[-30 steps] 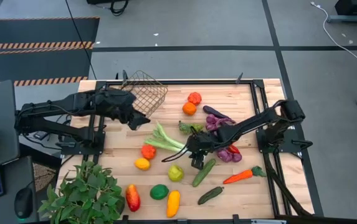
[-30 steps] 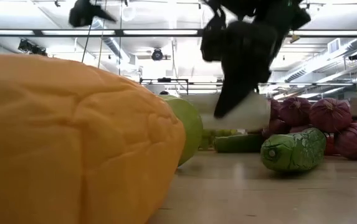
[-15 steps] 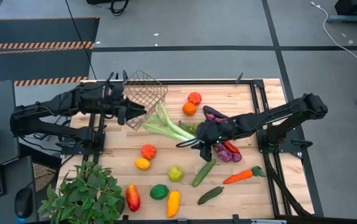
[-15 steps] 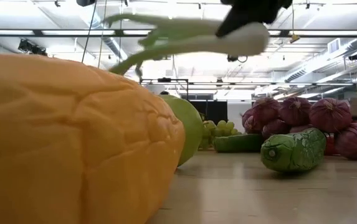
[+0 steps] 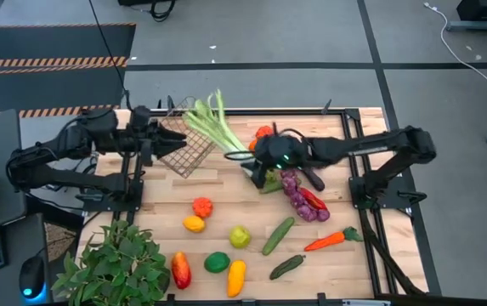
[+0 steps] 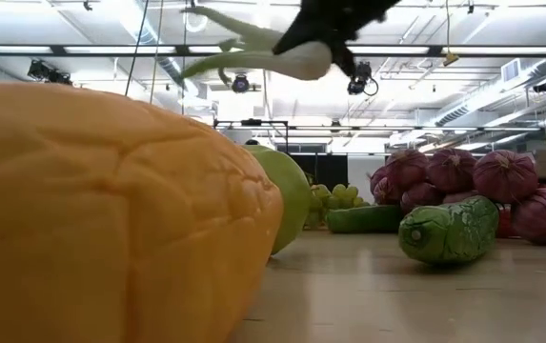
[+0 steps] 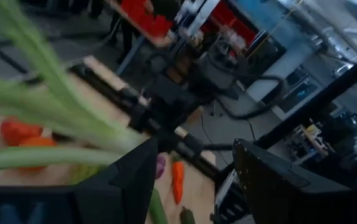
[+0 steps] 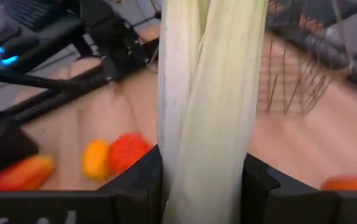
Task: Build produce basket
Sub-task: Put the celery into the wire basket
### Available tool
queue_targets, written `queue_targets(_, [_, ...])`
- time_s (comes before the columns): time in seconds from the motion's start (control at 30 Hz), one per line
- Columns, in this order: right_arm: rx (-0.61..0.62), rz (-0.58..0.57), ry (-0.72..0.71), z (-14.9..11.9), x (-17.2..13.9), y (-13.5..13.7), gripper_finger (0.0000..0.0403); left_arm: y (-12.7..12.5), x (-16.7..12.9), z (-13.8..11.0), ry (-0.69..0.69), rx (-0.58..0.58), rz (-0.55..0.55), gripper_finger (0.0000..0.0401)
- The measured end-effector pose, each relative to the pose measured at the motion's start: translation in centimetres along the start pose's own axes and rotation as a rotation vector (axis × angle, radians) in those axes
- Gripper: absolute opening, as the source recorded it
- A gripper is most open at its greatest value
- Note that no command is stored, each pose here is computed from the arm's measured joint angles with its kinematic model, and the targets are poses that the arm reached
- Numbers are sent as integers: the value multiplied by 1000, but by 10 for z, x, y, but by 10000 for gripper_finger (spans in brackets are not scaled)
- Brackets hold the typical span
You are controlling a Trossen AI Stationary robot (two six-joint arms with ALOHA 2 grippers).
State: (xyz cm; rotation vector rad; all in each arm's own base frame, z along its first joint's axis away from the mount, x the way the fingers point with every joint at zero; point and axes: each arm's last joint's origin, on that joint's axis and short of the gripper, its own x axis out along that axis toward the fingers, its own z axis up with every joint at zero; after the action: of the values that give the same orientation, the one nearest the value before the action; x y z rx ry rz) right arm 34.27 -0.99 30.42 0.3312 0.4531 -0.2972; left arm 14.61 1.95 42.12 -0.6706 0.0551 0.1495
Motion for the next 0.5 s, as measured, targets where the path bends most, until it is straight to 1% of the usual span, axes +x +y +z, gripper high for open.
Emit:
queue_targets(0.13, [-39,-30,-26,27,28,-6,139,2,-6,3,-32,5,11,215])
queue_targets(0.3, [-12,-73,-59,54,63,-20,139,2,-10,6,-57,0,12,217])
queue_targets(0.4, [5,-74,-82,69,81,-28,139,2,-10,6,-60,-6,8,215])
queue_targets(0.5, [16,-49,-85,77,103,-35,139,2,-10,6,-61,-7,7,211])
